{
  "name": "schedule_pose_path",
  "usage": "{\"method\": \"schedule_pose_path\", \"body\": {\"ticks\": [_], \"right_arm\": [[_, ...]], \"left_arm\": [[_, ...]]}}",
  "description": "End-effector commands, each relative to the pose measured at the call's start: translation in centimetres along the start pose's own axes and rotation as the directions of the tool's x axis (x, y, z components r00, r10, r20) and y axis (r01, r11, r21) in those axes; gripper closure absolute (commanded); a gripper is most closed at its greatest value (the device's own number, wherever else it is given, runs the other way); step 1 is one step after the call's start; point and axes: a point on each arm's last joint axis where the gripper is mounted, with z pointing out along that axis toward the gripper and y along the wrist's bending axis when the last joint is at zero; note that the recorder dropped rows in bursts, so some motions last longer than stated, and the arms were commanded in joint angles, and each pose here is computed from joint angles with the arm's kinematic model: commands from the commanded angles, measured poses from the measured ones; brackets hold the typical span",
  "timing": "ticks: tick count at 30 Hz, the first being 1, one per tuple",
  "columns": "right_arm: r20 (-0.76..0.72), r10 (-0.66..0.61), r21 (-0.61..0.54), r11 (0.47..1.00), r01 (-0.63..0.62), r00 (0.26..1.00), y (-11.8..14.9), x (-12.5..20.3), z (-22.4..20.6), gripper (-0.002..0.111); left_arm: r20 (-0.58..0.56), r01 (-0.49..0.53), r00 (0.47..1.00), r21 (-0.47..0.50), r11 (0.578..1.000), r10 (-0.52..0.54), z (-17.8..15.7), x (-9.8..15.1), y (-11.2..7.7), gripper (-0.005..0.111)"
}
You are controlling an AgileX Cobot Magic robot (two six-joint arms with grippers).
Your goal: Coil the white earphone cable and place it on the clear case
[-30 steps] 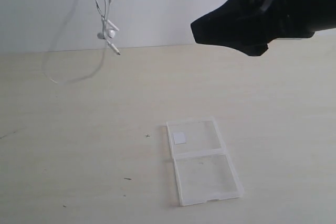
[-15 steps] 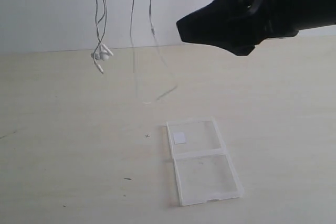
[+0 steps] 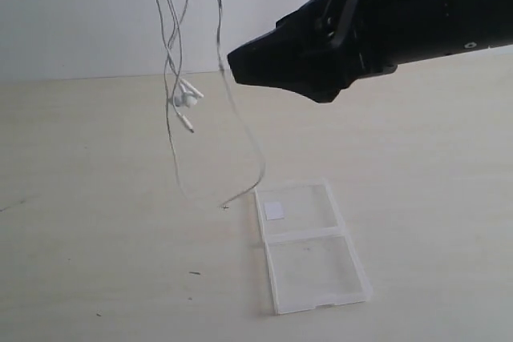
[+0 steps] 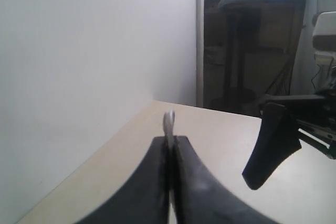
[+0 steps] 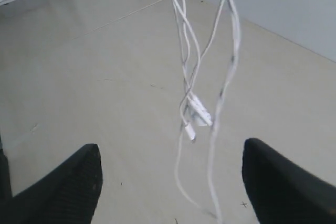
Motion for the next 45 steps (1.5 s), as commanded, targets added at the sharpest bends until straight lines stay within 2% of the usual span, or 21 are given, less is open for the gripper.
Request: {"method": "schedule_pose_path", "body": {"ticks": [1,5,12,33,45], "right_arm": [[0.029,0.01,-0.057,0.998,-0.008,1.0,0.0,0.0,0.8,0.036],[0.029,0.017,-0.082,0.996,-0.014,0.999,-0.2,0.2,1.5,0.036],[0.026,0.046,-0.033,0.998,-0.045,0.999,-1.3,0.6,2.5,0.027],[0.138,0.142,-0.068,0.989,-0.134,0.98,-4.1,2.0,7.2,0.027],[0.131,0.13,-0.071,0.99,-0.121,0.983,-4.4,2.5,7.7,0.027]], "left_arm": [[0.015,0.005,1.0,0.008,1.0,-0.005,0.0,-0.1,0.0,0.107],[0.018,0.001,1.0,0.018,1.0,-0.001,0.0,-0.1,-0.1,0.107],[0.02,-0.016,1.0,0.023,1.0,0.016,0.0,-0.1,-0.2,0.107],[0.052,-0.045,0.998,0.107,0.993,0.04,-0.1,-0.4,-0.9,0.107],[0.051,-0.047,0.998,0.107,0.993,0.042,-0.1,-0.4,-1.0,0.107]]}}
